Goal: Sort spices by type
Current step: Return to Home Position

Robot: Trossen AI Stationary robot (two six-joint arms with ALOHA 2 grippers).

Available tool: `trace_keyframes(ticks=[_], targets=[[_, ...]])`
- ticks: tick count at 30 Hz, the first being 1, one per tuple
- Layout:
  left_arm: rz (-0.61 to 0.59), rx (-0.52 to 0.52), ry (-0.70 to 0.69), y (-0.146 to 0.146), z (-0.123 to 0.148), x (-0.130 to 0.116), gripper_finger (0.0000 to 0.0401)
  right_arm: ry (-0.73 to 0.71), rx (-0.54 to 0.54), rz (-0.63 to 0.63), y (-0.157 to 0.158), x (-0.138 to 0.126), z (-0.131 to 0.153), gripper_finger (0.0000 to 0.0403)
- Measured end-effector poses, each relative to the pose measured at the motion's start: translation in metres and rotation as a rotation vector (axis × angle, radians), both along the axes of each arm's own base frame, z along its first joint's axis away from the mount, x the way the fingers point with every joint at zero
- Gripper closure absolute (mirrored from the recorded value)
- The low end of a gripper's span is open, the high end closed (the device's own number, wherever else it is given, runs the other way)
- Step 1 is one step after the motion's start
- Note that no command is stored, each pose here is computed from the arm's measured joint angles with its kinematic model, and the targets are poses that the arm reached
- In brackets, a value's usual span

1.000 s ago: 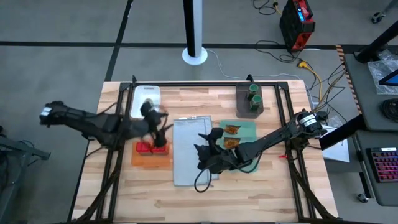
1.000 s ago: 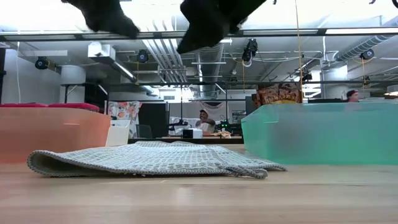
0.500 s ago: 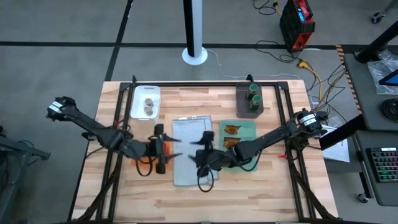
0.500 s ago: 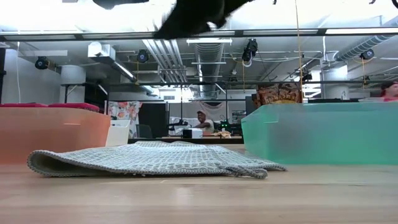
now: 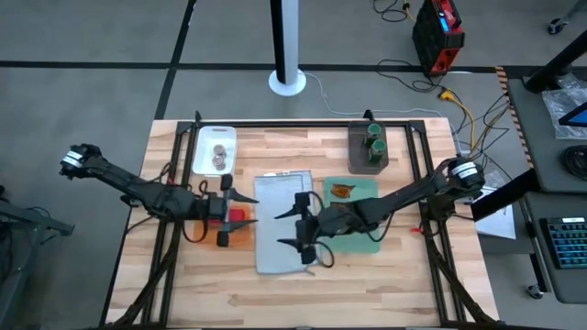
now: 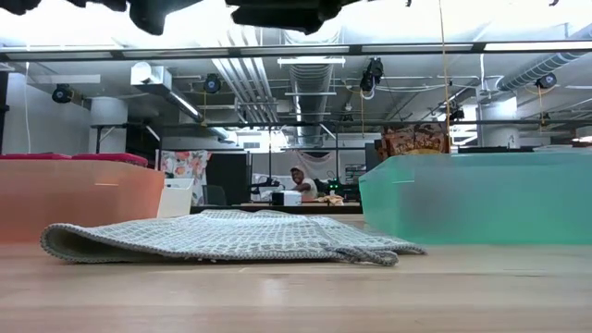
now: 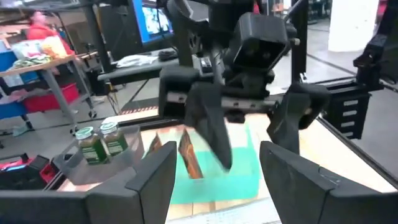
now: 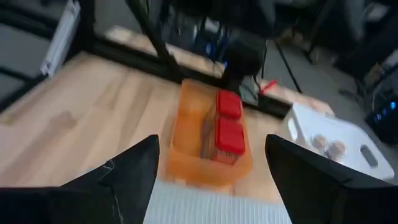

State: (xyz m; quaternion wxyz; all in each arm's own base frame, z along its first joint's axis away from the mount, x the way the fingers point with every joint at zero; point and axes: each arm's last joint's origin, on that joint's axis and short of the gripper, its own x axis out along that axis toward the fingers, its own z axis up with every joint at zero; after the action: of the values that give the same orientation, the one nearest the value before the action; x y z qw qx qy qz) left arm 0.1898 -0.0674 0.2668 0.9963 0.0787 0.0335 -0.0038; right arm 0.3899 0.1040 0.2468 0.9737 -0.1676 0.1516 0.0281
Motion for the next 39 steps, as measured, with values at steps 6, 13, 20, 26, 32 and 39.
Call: trace_keyframes(ticks=[6, 13, 20, 26, 32, 39], targets=[[0.013, -0.026, -0.037, 0.012, -0.01, -0.02, 0.0188, -0.106, 0.025, -0.005, -0.018, -0.029, -0.005, 0.0112], [0.081, -0.042, -0.1, 0.037, -0.021, -0.038, 0.0188, -0.208, 0.057, -0.023, -0.048, -0.071, 0.0, 0.0103], [0.043, -0.102, -0.153, 0.064, -0.031, -0.052, 0.0188, -0.256, 0.058, -0.009, -0.07, -0.109, 0.008, 0.0096], [0.064, -0.136, -0.122, 0.073, -0.043, -0.066, 0.0188, -0.334, 0.039, -0.007, -0.076, -0.144, 0.003, 0.0092], [0.062, -0.136, -0.139, 0.073, -0.056, -0.079, 0.0188, -0.44, 0.043, -0.01, -0.081, -0.183, -0.018, 0.0101], [0.057, -0.137, -0.207, 0.072, -0.057, -0.101, 0.0188, -0.556, 0.065, -0.087, -0.089, -0.23, -0.045, 0.0114]])
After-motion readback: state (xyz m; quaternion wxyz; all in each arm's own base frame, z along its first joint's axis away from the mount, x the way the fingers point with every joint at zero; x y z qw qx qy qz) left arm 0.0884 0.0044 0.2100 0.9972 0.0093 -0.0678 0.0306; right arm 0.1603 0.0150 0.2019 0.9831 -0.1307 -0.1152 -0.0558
